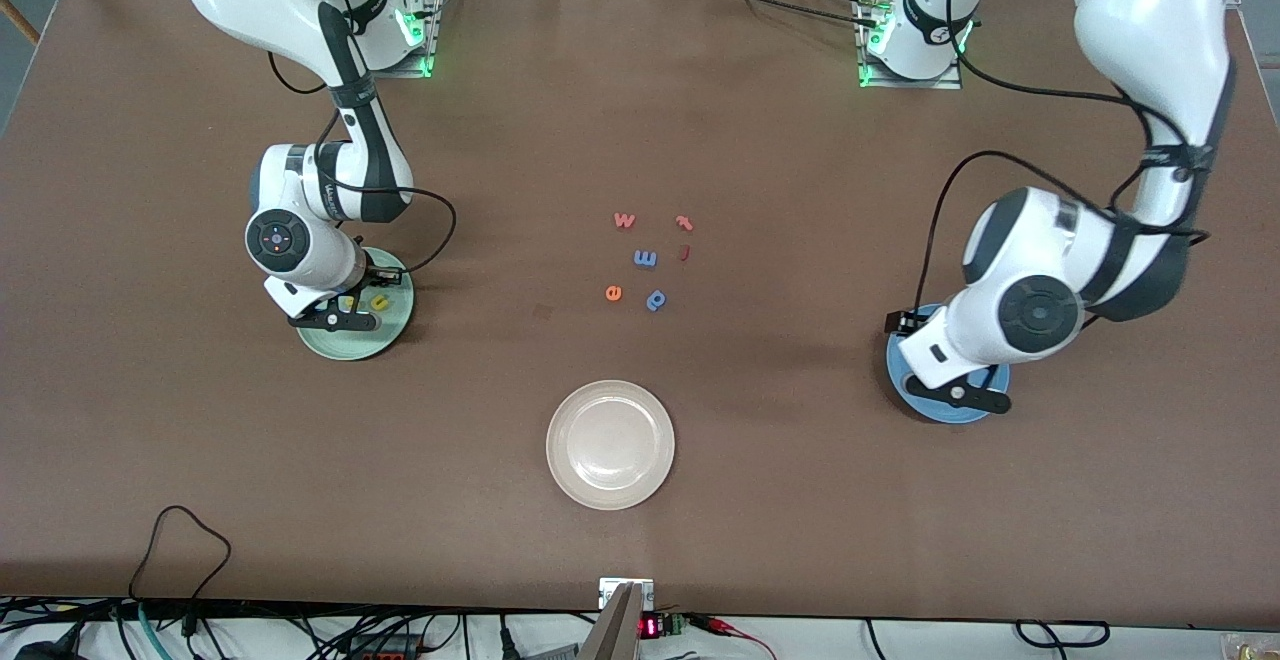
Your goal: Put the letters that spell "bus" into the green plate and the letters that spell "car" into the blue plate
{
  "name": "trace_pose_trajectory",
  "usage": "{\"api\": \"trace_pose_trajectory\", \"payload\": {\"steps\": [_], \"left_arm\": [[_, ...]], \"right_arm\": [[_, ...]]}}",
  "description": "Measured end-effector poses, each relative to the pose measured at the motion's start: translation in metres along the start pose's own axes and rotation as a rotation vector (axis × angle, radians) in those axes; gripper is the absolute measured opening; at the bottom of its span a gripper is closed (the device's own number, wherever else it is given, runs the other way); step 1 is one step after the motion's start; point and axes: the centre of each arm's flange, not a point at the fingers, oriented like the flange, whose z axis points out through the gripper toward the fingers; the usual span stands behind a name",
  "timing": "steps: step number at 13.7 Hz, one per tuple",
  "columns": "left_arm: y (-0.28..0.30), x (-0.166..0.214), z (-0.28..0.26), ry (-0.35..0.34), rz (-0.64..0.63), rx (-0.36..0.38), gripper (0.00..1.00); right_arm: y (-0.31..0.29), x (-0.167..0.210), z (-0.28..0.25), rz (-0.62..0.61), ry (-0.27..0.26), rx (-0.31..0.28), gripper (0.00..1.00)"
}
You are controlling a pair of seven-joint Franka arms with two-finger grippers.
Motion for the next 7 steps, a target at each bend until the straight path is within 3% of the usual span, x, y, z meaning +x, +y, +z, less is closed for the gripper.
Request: {"api": "trace_pose_trajectory", "payload": {"steps": [2,3,7], "left_arm": [[-0.022,-0.011,-0.061,0.008,-0.043,0.001,1.00],[-0.030,-0.018,-0.088,0.030,-0.060,0.002,1.00],[-0.039,-0.057,-0.177,0.149,-0.097,0.006,1.00]], "right_arm": [[0.006,0.002,-0.005,0.013,0.007,0.007,0.48],[0.008,0.004,-0.013,0.019,0.020,0.017,0.61],[0.014,0.015,-0.116,0.075,0.058,0.097,0.99]]}}
